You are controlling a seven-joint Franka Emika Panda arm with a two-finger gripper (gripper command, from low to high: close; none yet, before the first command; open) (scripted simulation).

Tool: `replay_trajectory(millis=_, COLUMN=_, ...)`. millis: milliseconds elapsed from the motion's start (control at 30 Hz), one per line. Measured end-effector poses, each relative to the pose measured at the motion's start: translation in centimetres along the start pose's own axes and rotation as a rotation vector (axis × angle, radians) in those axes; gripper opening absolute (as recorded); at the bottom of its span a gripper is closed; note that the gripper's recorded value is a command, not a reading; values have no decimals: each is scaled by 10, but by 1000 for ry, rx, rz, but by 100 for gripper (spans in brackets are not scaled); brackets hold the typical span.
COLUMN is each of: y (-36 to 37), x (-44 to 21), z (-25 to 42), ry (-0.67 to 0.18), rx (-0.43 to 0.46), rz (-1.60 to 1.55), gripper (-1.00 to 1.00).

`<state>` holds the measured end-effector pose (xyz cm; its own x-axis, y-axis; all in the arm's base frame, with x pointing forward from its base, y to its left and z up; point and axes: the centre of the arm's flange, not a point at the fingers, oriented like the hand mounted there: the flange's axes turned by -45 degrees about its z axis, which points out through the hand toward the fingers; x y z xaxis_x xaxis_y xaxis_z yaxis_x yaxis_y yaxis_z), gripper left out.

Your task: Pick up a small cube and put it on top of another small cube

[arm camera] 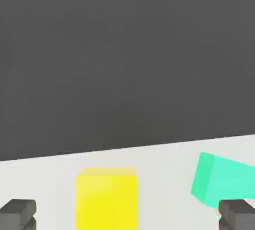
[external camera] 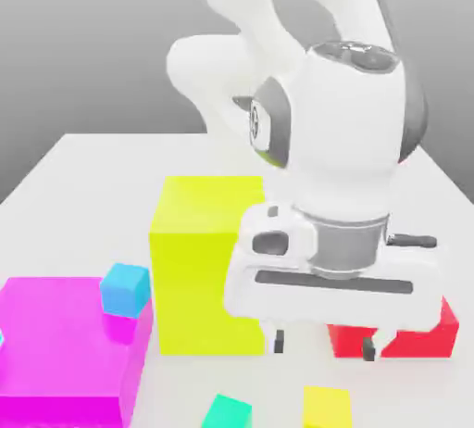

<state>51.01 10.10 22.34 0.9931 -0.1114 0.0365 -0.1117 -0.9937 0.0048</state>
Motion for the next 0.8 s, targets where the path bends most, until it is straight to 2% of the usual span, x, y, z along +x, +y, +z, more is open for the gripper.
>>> replay_trajectory(millis=167, y=-5, x=-8, z=74, ry=-35, rx=6, rz=5, gripper=0)
replay_trajectory(millis=200, y=-5, x=-9, z=84, ry=-36, rx=5, rz=5, gripper=-100)
replay_trajectory(millis=400, y=-6, x=-9, z=88, ry=-35, rx=6, rz=5, gripper=-100)
replay_trajectory(millis=567, y=-5, x=-7, z=36, ry=-36, rx=6, rz=5, gripper=-100)
replay_trajectory(millis=800, y=135, x=38, z=-10, ry=-43, rx=-42, rz=252, gripper=-100)
